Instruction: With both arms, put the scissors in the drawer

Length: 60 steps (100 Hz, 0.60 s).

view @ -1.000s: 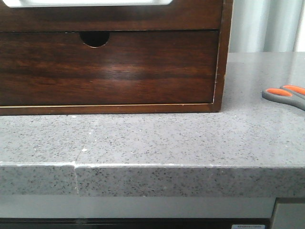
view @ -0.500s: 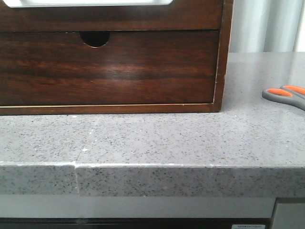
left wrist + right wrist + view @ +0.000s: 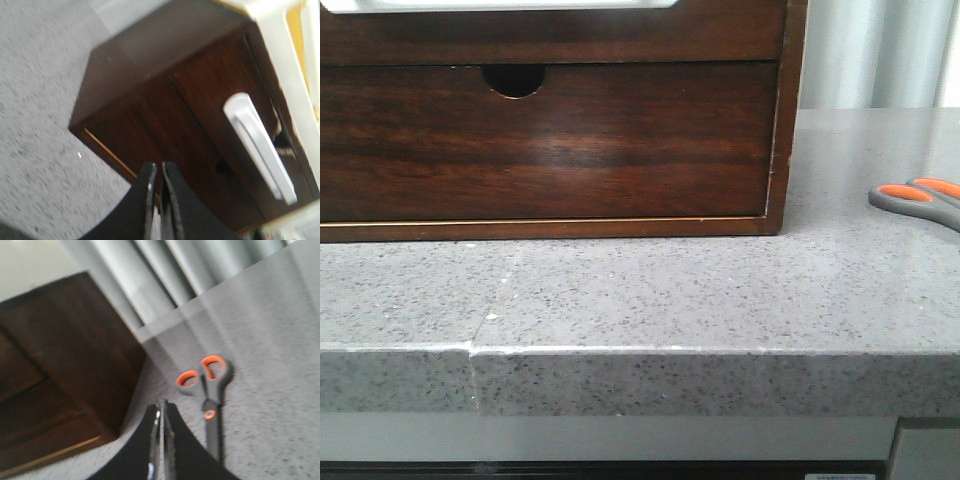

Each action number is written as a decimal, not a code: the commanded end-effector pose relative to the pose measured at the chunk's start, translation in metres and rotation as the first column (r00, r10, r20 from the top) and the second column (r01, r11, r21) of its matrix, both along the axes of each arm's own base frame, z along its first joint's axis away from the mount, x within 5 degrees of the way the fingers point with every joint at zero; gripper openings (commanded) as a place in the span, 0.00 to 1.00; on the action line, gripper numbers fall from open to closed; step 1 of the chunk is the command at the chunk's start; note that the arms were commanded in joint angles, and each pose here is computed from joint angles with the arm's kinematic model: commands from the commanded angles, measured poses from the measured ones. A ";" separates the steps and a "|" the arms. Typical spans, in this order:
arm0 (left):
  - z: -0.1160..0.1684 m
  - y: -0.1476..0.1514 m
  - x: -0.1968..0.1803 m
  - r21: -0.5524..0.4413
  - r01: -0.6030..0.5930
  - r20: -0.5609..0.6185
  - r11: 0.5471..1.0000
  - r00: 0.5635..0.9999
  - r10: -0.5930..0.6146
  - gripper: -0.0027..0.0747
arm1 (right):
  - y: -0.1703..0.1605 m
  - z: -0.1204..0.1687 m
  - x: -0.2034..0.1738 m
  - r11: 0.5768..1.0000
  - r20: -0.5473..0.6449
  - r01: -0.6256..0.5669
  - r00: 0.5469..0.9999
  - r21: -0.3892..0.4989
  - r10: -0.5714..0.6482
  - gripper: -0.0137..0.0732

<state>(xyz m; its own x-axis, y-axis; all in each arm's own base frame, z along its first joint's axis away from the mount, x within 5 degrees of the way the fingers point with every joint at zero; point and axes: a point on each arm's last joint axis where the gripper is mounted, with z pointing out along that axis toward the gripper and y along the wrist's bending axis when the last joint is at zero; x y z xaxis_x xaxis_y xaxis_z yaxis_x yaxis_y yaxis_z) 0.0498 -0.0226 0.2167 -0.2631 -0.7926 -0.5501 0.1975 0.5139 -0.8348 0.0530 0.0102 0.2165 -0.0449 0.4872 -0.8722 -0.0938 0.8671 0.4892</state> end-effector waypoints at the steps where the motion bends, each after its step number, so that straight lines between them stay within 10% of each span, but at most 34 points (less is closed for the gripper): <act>1: 0.029 0.000 -0.003 0.056 0.010 0.067 0.998 0.998 -0.014 0.01 | 0.002 0.030 -0.008 0.994 0.079 -0.007 0.997 -0.109 0.016 0.11; 28: 0.086 -0.016 0.028 0.259 0.127 -0.057 0.957 0.992 -0.116 0.03 | 0.007 0.075 -0.006 0.962 0.008 -0.075 0.997 -0.263 0.080 0.11; 47: 0.107 -0.041 0.062 0.169 0.344 -0.231 0.924 0.925 -0.302 0.45 | 0.008 0.086 0.005 0.963 -0.043 -0.094 0.995 -0.253 0.086 0.34; 60: 0.117 -0.057 0.086 -0.075 0.397 -0.259 0.915 0.878 -0.402 0.59 | 0.009 0.087 0.015 0.979 -0.110 -0.119 0.989 -0.163 0.102 0.53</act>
<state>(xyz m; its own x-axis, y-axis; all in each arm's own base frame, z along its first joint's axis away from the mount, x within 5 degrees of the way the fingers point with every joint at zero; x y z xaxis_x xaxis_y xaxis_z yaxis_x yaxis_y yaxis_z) 0.1202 -0.0697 0.3160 -0.6724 -0.5232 -0.5236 0.1753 0.5747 -0.7994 0.0610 0.0214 0.2882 -0.2163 0.2577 -0.9417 -0.1754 0.9386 0.2971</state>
